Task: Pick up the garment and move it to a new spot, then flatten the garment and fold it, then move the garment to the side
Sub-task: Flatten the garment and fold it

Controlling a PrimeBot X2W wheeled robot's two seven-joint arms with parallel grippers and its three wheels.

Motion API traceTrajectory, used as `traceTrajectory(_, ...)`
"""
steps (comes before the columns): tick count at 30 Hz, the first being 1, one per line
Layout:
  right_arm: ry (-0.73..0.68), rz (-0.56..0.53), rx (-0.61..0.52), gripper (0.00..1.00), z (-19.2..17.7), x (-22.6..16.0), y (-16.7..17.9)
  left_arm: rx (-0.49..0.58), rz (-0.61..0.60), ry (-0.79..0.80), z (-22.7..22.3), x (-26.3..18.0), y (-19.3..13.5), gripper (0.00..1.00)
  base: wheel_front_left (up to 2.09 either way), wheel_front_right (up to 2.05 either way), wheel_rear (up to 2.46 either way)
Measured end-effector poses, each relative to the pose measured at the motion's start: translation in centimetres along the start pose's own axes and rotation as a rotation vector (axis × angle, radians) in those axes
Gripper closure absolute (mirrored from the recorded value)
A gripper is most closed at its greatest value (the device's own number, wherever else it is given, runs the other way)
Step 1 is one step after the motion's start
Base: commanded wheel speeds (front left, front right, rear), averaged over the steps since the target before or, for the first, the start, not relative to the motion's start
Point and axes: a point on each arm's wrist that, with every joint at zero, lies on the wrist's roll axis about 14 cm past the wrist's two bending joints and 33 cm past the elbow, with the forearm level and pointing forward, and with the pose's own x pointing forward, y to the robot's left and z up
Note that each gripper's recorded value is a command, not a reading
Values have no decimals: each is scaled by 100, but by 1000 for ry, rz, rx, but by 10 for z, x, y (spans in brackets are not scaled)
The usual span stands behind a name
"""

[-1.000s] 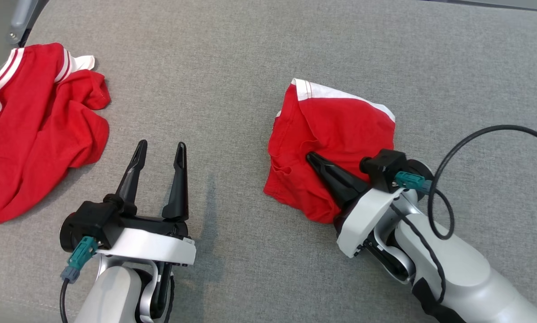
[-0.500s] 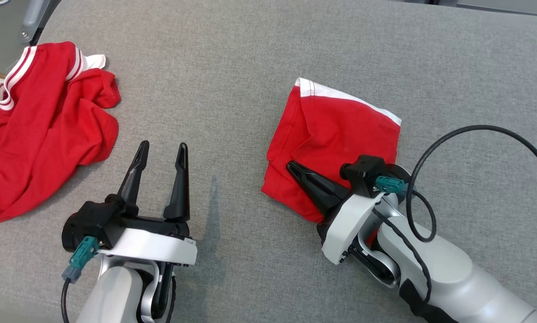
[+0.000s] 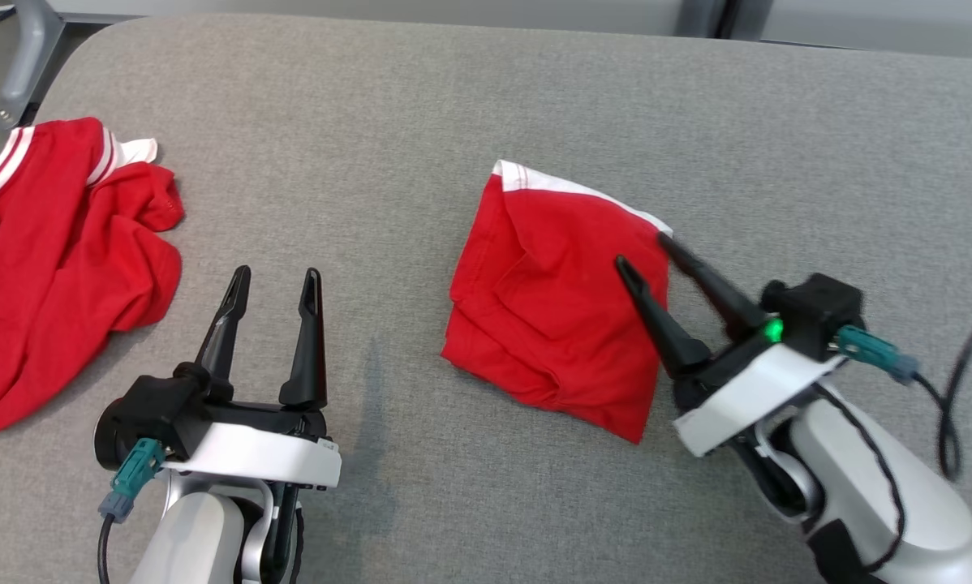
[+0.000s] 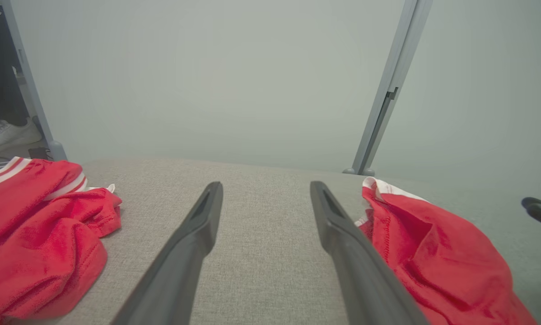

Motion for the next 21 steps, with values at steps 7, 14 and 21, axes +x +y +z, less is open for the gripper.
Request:
traceTrajectory(7,-74,-239,-30,0,21,-44,-63,14,-33,-2,1,3,-8,0,0,0,0)
traceTrajectory(14,-128,-423,-94,0,44,-94,-100,43,-65,-1,5,2,-11,0,0,0,0)
traceTrajectory(21,-131,-508,-115,0,54,-129,-97,63,-88,17,6,-9,-12,0,0,0,0)
